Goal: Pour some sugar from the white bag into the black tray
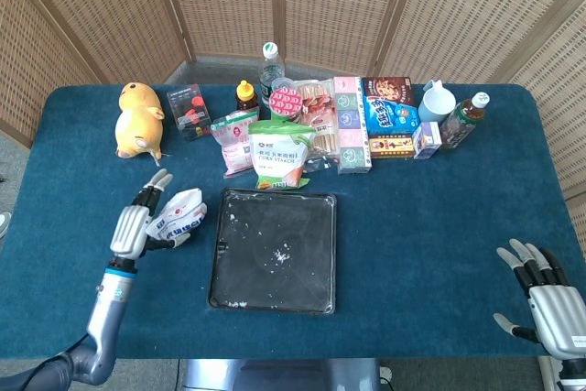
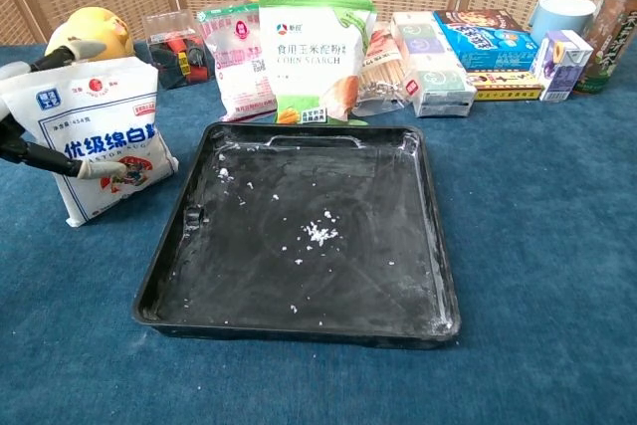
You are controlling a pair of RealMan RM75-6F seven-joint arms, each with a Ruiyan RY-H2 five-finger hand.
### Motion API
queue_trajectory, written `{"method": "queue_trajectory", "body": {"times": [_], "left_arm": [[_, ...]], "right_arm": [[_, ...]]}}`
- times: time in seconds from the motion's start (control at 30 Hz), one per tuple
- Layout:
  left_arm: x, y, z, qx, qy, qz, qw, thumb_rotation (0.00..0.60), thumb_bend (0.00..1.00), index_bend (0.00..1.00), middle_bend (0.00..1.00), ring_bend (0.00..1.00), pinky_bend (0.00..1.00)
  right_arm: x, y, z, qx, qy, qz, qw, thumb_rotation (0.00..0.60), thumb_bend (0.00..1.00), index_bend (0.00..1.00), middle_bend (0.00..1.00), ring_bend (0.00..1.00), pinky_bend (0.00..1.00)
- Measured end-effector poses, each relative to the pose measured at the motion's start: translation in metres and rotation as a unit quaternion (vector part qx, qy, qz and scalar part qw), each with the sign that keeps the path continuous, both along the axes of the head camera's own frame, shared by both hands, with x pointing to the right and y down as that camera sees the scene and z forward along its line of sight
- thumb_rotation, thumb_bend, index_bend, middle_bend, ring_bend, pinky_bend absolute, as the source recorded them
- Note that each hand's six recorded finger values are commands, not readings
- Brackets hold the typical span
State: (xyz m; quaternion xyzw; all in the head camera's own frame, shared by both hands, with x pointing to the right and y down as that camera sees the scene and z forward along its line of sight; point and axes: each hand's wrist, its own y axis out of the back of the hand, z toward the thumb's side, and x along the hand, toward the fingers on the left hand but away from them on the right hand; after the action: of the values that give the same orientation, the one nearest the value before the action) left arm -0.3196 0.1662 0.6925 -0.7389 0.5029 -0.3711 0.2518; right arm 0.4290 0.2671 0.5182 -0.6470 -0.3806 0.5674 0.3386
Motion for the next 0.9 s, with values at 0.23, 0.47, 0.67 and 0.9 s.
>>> {"method": "queue_trajectory", "body": {"times": [0.23,0.47,0.67,0.9], "left_arm": [[0.000,0.010,-0.021,0.014,0.027,0.017,0.9994,0.600,0.04,0.01,0.00,0.05,0.15],[-0.007,0.019,-0.053,0.041,0.040,0.024,0.9980,0.600,0.04,0.01,0.00,0.05,0.14],[-0.027,0.028,-0.092,0.049,0.025,0.023,0.9982,0.600,0.04,0.01,0.00,0.04,0.13],[-0.076,0.035,-0.134,0.067,-0.058,0.001,0.9961,0.600,0.04,0.01,0.00,0.04,0.13]], "right_arm": [[-0.001,0.001,0.000,-0.001,0.000,-0.001,1.0000,0.600,0.00,0.13,0.03,0.03,0.00],[-0.001,0.001,-0.003,0.001,-0.001,0.000,1.0000,0.600,0.00,0.13,0.03,0.03,0.00],[-0.001,0.001,-0.006,0.004,-0.004,-0.001,1.0000,0.600,0.00,0.13,0.03,0.03,0.00],[-0.001,0.000,-0.008,0.008,-0.003,0.000,1.0000,0.600,0.00,0.13,0.03,0.03,0.00]]}}
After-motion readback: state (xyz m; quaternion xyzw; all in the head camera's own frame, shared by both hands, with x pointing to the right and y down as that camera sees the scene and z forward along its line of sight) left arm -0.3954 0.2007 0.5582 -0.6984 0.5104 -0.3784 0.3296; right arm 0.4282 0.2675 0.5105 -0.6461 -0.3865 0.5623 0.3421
